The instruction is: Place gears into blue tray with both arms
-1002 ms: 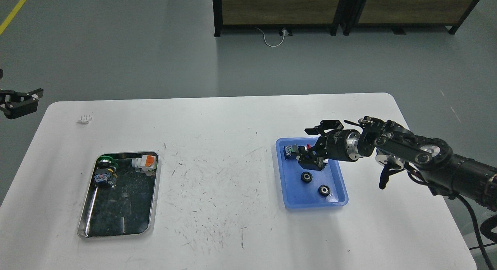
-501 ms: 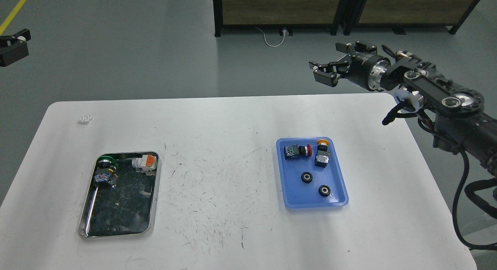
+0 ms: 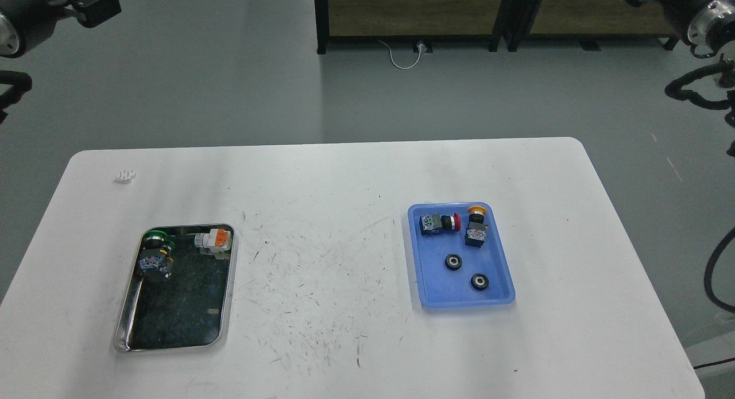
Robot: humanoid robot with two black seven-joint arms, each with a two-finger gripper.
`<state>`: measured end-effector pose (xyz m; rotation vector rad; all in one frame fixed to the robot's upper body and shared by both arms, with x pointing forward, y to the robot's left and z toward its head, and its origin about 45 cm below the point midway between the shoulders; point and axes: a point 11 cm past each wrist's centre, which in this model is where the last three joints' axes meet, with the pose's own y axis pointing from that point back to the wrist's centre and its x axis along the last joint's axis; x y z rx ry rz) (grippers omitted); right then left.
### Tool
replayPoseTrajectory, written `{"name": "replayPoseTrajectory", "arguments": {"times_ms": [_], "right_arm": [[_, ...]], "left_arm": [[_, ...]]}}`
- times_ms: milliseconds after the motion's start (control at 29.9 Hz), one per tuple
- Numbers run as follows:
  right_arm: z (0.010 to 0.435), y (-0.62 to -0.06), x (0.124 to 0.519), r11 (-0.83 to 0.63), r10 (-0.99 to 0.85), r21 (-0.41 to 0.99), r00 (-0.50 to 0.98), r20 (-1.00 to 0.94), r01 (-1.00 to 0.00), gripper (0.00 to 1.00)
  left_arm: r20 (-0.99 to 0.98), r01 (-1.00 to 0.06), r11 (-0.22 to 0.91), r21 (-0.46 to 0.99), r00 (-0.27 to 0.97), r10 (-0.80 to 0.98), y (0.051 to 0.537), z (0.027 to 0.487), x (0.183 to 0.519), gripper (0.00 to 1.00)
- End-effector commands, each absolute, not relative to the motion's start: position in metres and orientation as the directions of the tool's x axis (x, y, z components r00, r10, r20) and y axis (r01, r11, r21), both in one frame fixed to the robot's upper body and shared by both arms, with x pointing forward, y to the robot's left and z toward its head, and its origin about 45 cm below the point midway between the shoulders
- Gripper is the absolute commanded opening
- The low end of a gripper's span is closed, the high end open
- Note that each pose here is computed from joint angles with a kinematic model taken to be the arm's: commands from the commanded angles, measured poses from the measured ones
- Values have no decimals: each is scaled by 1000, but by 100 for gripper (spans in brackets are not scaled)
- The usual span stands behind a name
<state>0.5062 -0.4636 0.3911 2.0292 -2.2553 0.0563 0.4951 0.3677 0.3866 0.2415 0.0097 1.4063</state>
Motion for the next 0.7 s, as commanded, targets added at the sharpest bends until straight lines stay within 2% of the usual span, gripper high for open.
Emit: {"name": "replayPoseTrajectory", "arguments": {"times_ms": [0, 401, 668], "right_arm": [[409, -479, 500, 130, -986, 15, -128, 111, -991, 97], [421, -489, 495, 144, -981, -10, -144, 131, -990, 100], [441, -504, 484, 154, -976, -44, -159, 150, -987, 100]], "left_arm": [[130, -977, 160, 144, 179, 975, 355, 399, 502, 98], [116, -988, 106, 115, 120, 986, 351, 406, 506, 98], [116, -987, 114, 117, 127, 985, 349, 407, 506, 98]]}}
